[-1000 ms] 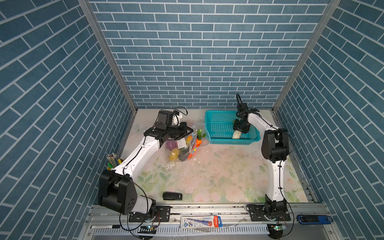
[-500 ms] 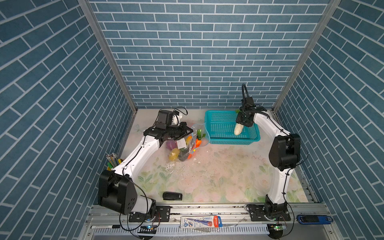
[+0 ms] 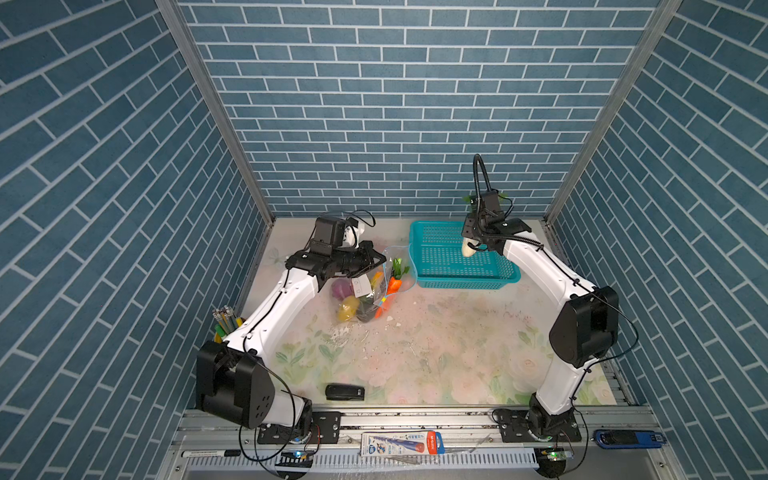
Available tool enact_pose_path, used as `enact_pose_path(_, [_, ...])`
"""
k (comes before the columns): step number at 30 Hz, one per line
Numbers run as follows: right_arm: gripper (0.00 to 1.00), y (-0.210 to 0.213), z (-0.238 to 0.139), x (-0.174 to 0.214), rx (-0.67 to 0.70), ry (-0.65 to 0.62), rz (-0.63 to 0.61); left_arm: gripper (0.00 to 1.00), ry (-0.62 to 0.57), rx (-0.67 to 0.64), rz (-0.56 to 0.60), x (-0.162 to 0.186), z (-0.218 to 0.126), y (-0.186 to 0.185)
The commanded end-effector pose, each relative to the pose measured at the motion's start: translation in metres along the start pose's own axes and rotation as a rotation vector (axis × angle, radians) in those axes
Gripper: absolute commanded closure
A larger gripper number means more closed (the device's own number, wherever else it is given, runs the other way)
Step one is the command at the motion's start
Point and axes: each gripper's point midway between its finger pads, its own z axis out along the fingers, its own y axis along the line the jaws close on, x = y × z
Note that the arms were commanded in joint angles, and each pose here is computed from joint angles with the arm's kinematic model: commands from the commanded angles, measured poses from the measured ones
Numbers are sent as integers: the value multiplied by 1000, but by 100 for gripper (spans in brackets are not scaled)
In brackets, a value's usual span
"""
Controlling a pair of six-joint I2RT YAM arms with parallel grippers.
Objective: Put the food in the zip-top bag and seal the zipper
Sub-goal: 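Lift the white gourd out of the basket with the right gripper, then carry the white gourd toward the bag opening with the right gripper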
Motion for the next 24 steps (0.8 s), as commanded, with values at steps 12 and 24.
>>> enact_pose_path(12, [54, 11, -55, -32, -35, -279, -19, 100, -13, 0, 4, -8, -2, -5])
enact_pose_path(24, [56, 16, -94, -26, -114, -415, 84, 100, -26, 5, 2, -9, -12, -14])
